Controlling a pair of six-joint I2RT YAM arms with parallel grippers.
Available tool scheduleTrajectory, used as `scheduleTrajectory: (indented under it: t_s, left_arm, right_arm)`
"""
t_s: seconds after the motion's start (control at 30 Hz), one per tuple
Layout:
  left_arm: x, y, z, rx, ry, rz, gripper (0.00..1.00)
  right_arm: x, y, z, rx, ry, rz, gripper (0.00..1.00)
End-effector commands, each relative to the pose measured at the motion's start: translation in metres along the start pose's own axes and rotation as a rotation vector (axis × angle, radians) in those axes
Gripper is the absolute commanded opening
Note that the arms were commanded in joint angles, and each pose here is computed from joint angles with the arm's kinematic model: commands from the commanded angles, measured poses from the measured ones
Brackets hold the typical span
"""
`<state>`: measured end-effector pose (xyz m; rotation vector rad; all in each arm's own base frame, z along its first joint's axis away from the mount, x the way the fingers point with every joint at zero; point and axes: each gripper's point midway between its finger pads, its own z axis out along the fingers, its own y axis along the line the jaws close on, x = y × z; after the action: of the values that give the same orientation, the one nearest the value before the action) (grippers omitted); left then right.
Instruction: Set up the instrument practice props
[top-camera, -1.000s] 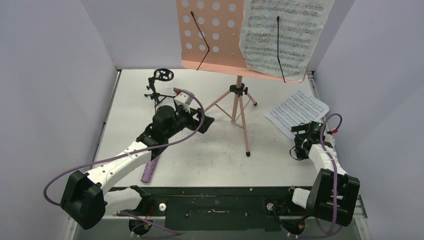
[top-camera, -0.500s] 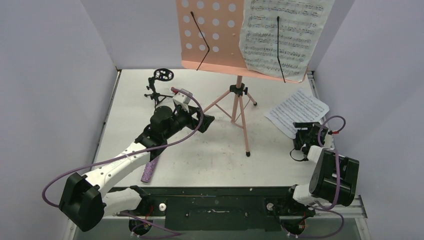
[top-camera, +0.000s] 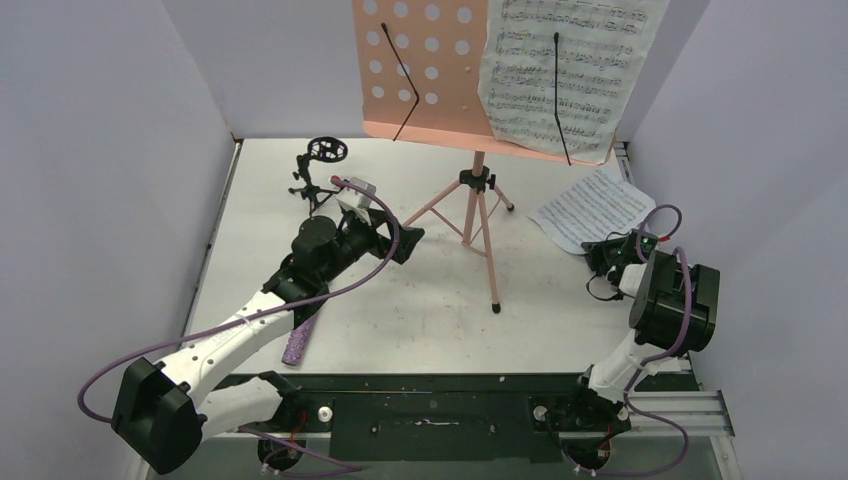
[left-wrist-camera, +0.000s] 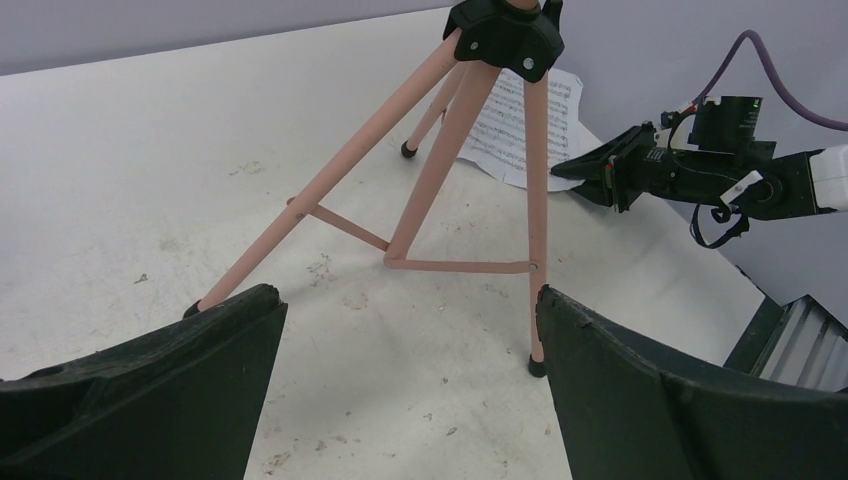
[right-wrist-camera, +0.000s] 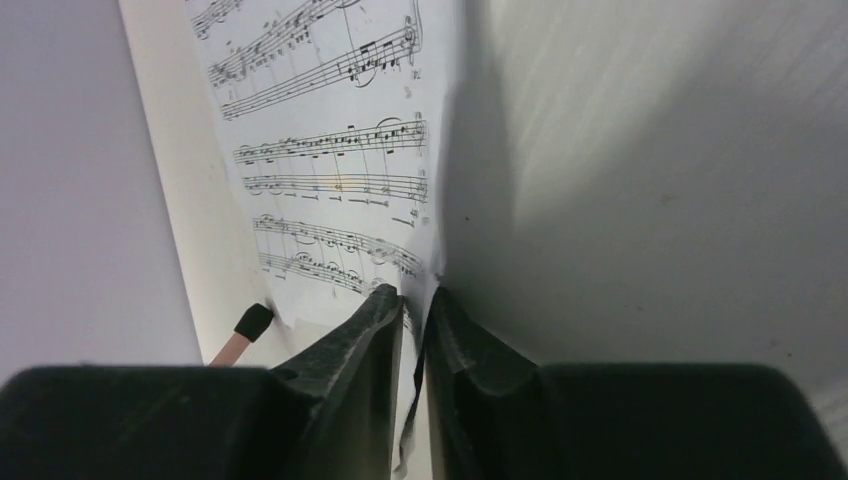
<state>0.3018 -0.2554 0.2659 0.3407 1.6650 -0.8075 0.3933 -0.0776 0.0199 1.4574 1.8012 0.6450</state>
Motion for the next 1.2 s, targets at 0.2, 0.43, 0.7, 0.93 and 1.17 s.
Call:
scheduleTrajectory:
  t_s: [0.2, 0.43, 0.7, 0.93, 1.17]
  left_arm:
    - [-0.022, -0.005, -0.001, 0.015, -0.066, 0.014, 0.96]
    - [-0.018, -0.007, 0.006, 0.037, -0.040, 0.028, 0.97]
    - [-0.028, -0.020, 0.020, 0.109, -0.026, 0.073, 0.96]
    - [-0.044, -0.026, 0.028, 0.138, -0.070, 0.107, 0.96]
    - [-0.044, -0.045, 0.031, 0.247, -0.093, 0.122, 0.96]
  right_arm:
    - [-0.001, 0.021, -0.010, 0.015, 0.065, -0.148, 0.05]
    - [0.017, 0.060, -0.057, -0.081, 0.100, -0.178, 0.05]
    - [0.030, 0.103, -0.102, -0.178, 0.147, -0.167, 0.05]
    - [0.031, 0.138, -0.146, -0.230, 0.141, -0.199, 0.05]
    - [0.040, 0.152, -0.187, -0.256, 0.177, -0.212, 0.05]
